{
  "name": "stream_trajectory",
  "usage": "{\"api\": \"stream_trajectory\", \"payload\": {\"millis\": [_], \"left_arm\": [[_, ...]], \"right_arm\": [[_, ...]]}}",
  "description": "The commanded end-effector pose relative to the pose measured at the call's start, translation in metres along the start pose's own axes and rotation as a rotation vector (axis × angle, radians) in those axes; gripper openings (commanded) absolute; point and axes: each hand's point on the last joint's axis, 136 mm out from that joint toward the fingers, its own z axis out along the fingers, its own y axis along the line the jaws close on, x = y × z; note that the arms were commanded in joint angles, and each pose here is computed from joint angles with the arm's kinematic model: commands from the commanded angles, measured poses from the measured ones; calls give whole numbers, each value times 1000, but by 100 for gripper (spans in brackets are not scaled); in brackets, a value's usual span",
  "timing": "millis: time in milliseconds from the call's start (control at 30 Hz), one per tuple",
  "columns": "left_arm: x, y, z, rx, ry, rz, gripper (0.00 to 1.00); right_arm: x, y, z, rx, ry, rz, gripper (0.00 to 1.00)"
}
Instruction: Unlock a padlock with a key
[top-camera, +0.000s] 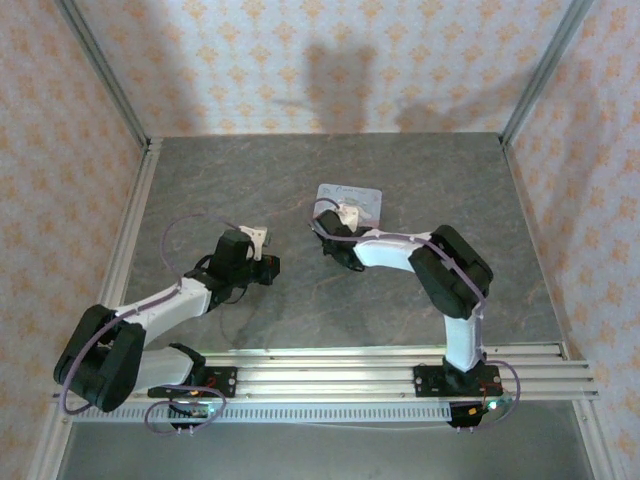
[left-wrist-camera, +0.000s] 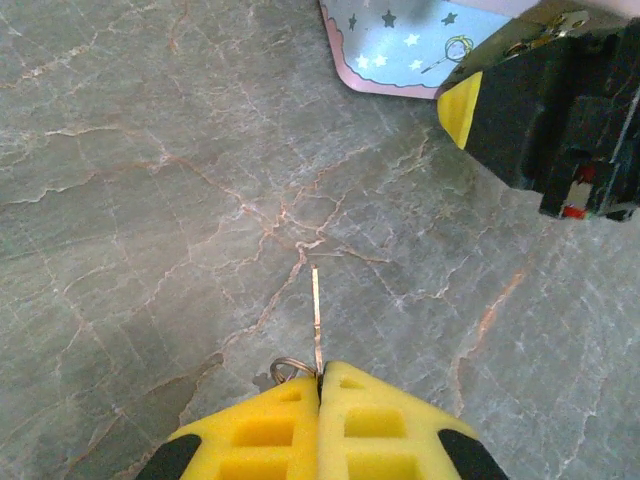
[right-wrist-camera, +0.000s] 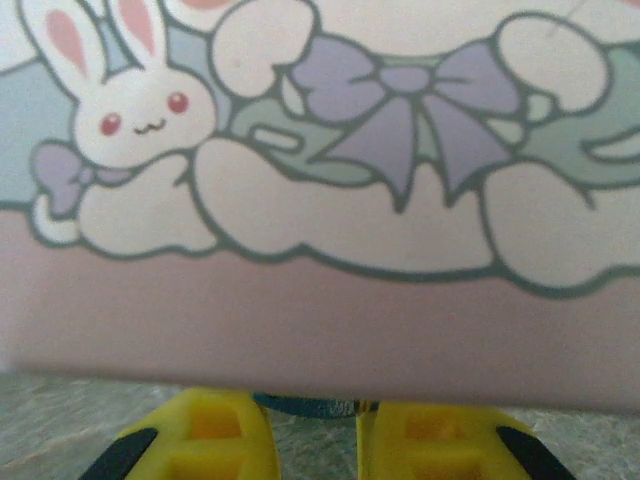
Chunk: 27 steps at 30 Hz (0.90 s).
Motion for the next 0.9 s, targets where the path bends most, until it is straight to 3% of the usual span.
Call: {"api": "stream_trajectory", "payload": {"millis": [0,500,867], "left_arm": [[-9,-15,-7,64,-48,57,0],[0,-54,-5,335,-19,28,0],[-10,-60,14,525,3,-22,0]], "right_arm": [[-16,27,-23,-173,25,11,0],[-20,59,-41,-462,183,255,0],[-32,62,-53,-603,239,369,0]]}}
